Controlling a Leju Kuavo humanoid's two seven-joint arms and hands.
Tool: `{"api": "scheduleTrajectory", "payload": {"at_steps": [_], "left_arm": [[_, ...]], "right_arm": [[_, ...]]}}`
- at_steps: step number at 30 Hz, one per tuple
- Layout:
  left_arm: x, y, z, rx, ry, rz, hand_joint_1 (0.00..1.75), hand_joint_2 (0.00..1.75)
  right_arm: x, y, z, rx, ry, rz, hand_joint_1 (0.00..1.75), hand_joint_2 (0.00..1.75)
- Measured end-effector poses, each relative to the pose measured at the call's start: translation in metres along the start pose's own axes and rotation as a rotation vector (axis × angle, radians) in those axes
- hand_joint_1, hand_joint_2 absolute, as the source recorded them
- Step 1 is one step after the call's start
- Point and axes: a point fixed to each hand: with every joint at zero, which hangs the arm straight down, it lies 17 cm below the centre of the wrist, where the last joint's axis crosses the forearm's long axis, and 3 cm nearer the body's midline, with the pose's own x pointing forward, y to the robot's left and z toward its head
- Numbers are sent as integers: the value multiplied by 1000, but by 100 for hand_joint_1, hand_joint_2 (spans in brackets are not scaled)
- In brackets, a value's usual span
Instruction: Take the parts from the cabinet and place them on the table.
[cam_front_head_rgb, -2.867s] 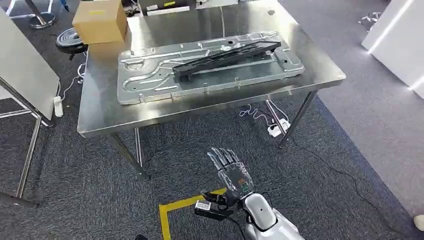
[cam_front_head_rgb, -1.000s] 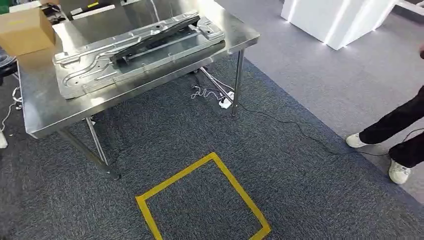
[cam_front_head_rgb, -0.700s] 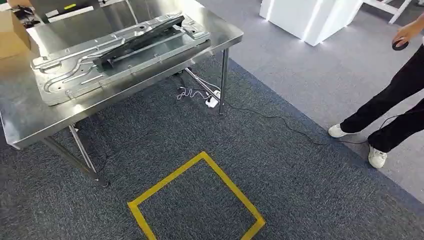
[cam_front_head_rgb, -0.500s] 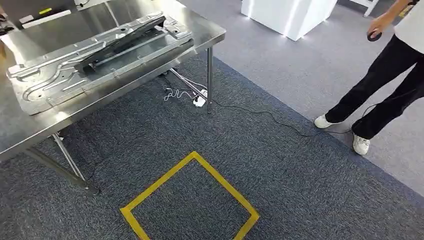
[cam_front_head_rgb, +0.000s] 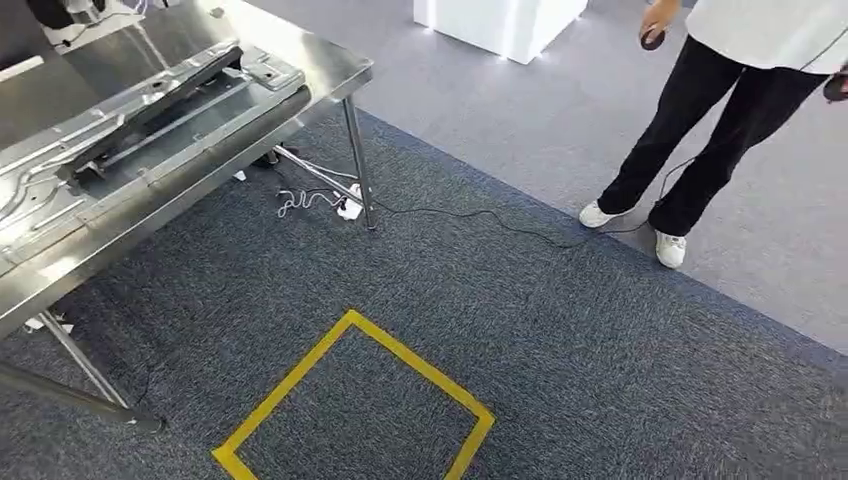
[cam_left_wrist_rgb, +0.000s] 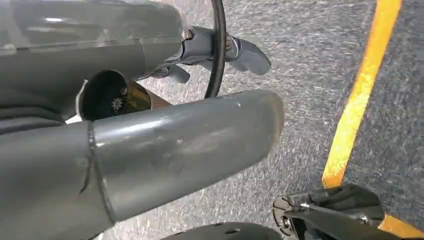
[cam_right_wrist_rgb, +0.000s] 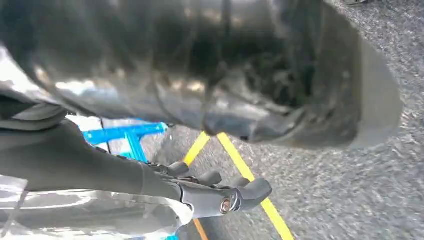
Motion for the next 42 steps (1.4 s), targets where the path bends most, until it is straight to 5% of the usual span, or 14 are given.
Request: {"api": "scheduleTrajectory", "payload": {"at_steps": [42], "left_arm": [[7,-3,1,-10,-8,57,0,0]], "right_arm": [[4,0,0,4,-6,-25,0,0]]}}
